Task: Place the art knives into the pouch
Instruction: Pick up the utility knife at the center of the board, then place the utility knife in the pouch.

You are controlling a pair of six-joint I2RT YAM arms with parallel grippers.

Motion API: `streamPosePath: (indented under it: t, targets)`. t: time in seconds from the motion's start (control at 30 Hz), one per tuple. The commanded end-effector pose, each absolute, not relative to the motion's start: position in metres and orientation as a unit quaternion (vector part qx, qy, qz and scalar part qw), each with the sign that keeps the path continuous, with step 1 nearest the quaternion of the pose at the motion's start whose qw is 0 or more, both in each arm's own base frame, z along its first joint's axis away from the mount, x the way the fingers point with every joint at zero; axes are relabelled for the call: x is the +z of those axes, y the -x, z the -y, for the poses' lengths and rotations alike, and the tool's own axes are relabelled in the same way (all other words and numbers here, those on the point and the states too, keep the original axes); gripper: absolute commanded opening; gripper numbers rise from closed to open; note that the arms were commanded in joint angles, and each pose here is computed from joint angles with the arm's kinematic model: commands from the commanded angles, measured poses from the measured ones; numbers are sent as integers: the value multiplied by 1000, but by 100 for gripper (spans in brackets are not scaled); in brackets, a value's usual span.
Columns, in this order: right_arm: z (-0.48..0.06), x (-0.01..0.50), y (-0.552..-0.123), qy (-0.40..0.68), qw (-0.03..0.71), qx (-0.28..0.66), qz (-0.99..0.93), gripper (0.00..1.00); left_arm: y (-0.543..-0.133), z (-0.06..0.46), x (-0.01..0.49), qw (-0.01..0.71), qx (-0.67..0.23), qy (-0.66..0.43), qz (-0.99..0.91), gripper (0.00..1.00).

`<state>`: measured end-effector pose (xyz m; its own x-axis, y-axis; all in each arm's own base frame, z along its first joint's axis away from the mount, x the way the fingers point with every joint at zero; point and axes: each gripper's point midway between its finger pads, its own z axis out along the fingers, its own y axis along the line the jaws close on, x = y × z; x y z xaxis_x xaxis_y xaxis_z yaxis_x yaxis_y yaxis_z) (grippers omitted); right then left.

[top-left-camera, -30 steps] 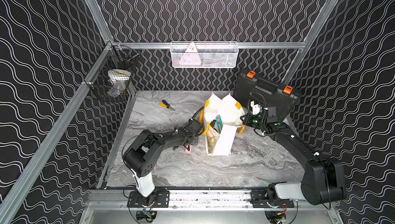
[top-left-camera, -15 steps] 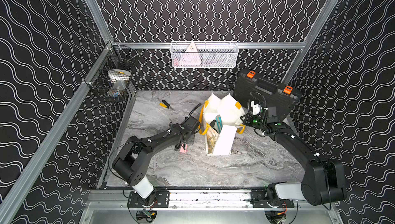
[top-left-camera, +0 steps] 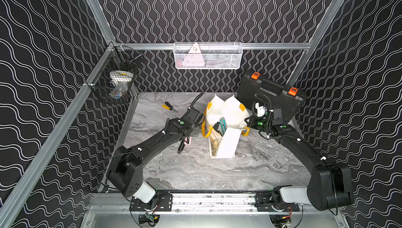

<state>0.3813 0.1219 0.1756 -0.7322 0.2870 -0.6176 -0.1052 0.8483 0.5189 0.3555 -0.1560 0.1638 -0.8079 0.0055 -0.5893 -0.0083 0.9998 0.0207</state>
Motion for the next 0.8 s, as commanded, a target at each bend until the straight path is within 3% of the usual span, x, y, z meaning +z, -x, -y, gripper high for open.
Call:
streamPosePath:
  t: [0.0, 0.47, 0.77]
  targets:
    - [-124, 180, -381, -46, 364, 277, -888, 0, -362, 154, 188, 328, 20, -8, -944, 28]
    - [-125, 180, -382, -48, 362, 279, -888, 0, -399, 201, 295, 427, -46, -46, -902, 28]
    - [-126, 180, -381, -46, 360, 283, -888, 0, -411, 267, 316, 456, -84, -105, -880, 29]
